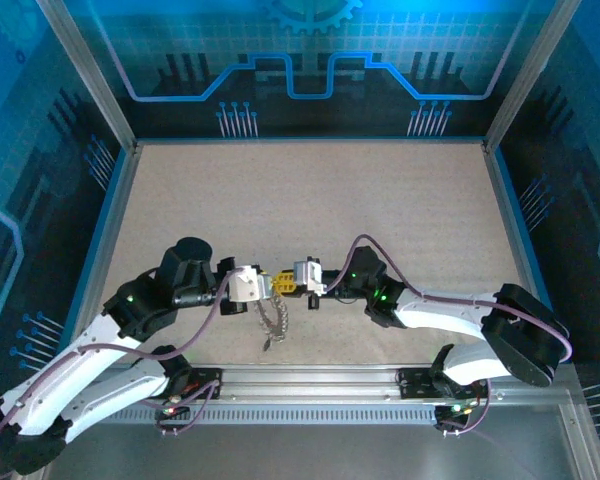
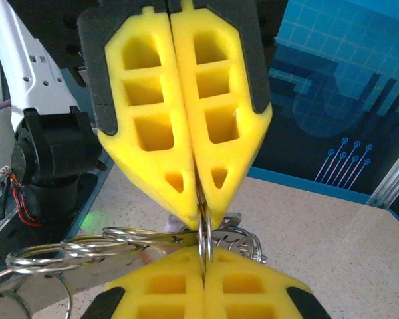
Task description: Put the keys on the keyring
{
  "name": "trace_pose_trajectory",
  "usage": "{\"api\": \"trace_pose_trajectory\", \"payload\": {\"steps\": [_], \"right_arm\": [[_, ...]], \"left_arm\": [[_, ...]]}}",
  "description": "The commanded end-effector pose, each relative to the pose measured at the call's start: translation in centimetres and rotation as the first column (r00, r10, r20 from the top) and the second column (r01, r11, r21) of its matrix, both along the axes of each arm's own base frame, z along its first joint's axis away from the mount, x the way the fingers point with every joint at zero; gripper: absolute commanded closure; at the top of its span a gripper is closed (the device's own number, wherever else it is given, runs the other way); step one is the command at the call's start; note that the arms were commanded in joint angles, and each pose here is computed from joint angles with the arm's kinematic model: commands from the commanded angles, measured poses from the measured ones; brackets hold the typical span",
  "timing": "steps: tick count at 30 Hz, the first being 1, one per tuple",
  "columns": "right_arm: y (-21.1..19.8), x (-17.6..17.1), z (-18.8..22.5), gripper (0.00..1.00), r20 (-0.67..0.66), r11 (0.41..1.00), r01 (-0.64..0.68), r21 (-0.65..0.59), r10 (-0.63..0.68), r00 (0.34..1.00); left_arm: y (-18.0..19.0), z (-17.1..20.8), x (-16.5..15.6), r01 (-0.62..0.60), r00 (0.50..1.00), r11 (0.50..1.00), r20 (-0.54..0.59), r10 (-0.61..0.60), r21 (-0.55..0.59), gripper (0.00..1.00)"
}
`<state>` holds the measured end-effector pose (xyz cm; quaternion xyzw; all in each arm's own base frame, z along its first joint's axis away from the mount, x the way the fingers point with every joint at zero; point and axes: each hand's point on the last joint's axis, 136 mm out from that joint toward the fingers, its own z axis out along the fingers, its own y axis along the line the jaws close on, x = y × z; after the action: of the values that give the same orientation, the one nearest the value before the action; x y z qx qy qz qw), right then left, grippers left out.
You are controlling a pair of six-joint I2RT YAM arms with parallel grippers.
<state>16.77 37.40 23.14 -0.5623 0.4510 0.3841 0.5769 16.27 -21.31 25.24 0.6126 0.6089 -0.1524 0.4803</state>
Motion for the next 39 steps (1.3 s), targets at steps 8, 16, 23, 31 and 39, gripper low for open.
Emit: {"api": "trace_pose_trajectory", "payload": {"steps": [8,16,23,31,39], "right_arm": [[0.2,-0.8,2.0,0.85,0.049,1.0,-0.021,0.001,0.021,0.999],[0.2,-0.8,1.3,0.76,0.042,0.998,-0.02,-0.057,0.022,0.999],[0.9,0.2,0.7,0.77,0.032,0.997,0.022,-0.074,-0.02,0.999],[1.4,1.0,0.1,0.79,0.016,0.994,0.054,-0.098,-0.053,0.998],[1.8,1.5,-0.1,0.77,-0.016,0.992,0.068,-0.105,-0.07,0.997]], "left_arm": [[0.3,0.1,-0.5,0.03,0.999,0.999,0.013,-0.031,0.042,1.0],[0.5,0.0,0.5,-0.001,1.0,0.994,0.018,-0.001,0.105,1.0],[-0.1,0.5,0.8,0.0,1.0,0.998,0.022,-0.001,0.069,1.0],[-0.2,1.0,1.0,-0.005,0.999,0.998,0.044,0.003,0.055,1.0],[-0.3,0.6,1.4,0.004,0.998,0.997,0.066,-0.009,0.072,1.0]]}}
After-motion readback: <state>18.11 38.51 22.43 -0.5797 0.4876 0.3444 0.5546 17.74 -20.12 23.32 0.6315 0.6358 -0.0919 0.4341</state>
